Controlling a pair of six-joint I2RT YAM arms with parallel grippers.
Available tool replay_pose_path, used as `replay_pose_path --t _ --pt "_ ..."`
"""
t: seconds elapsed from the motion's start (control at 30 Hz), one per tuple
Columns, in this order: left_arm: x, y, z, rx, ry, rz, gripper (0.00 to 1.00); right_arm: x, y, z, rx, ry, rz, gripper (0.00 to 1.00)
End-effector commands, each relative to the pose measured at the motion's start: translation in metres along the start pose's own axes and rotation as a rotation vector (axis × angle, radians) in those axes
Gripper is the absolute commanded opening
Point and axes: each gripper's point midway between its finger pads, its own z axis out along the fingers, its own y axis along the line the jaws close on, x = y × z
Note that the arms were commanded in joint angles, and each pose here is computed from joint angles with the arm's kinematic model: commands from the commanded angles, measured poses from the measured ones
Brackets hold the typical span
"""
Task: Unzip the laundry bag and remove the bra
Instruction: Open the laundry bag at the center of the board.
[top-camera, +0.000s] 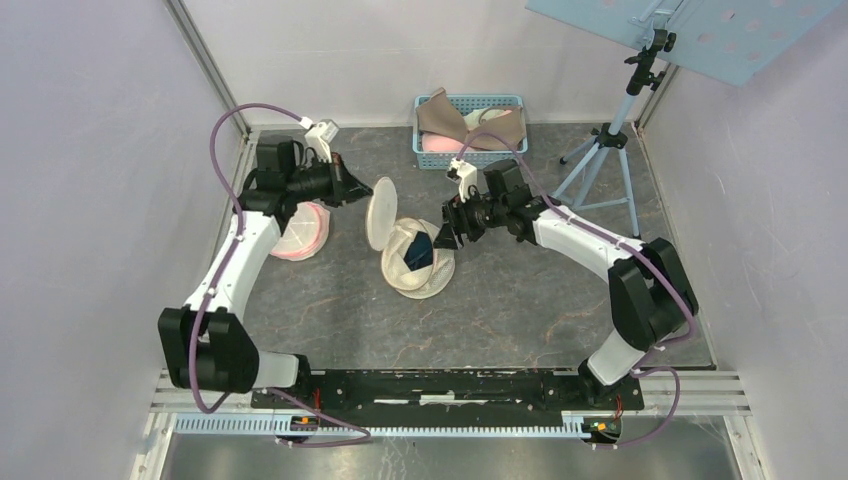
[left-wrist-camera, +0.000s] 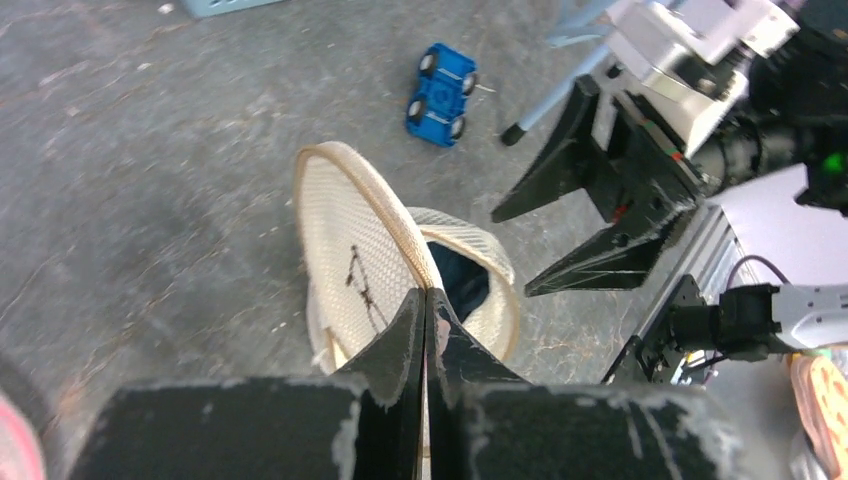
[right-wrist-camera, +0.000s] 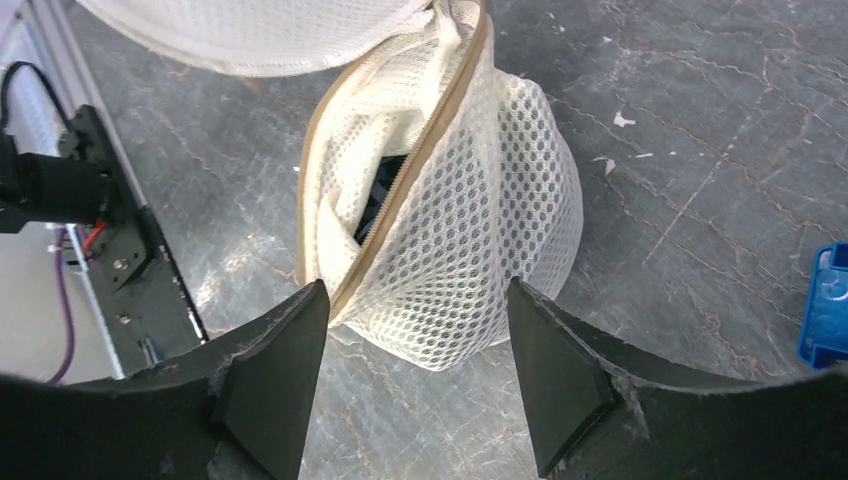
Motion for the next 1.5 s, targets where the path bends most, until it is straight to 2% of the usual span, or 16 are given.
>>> replay_pose_path --t 0.0,0.2,0.33,0.43,0.53,0.63,0.8,1.0,1.13,1.47 --pt "-0.008 0.035 -0.011 -0.046 0.016 -0.033 0.02 0.001 -0.017 0.009 0.106 0.026 -0.028 0.71" --pt "0.007 0.099 -0.019 -0.193 0.117 -0.038 0.05 0.013 -0.023 0.022 0.112 0.073 -0.014 0.66" --pt "0.009 0.122 -0.025 -0.241 0.159 -0.021 0.24 0.015 -0.017 0.018 0.071 0.073 -0.024 0.65" --pt "0.001 0.120 -0.030 -0.254 0.137 0.037 0.36 0.009 -0.014 0.011 0.036 0.048 -0.026 0.63" --pt "-0.007 0.108 -0.035 -0.233 0.097 0.083 0.46 0.000 -0.003 0.002 -0.048 0.001 -0.001 0.66" --pt "-0.003 0.083 -0.034 -0.168 0.097 0.154 0.49 -0.009 -0.005 -0.010 -0.084 -0.048 0.028 0.68" --pt "0.041 0.042 -0.007 -0.073 0.203 0.263 0.49 -0.008 -0.028 -0.028 -0.037 -0.103 0.066 0.67" --pt "0.089 0.004 0.038 0.022 0.328 0.274 0.47 0.024 -0.056 -0.022 0.074 -0.020 0.070 0.57" --pt "0.115 -0.016 0.064 0.071 0.401 0.292 0.46 0.053 -0.065 -0.014 0.089 0.050 0.108 0.51" --pt "0.145 -0.026 0.116 0.094 0.445 0.255 0.47 0.088 -0.052 0.015 0.015 0.130 0.140 0.50"
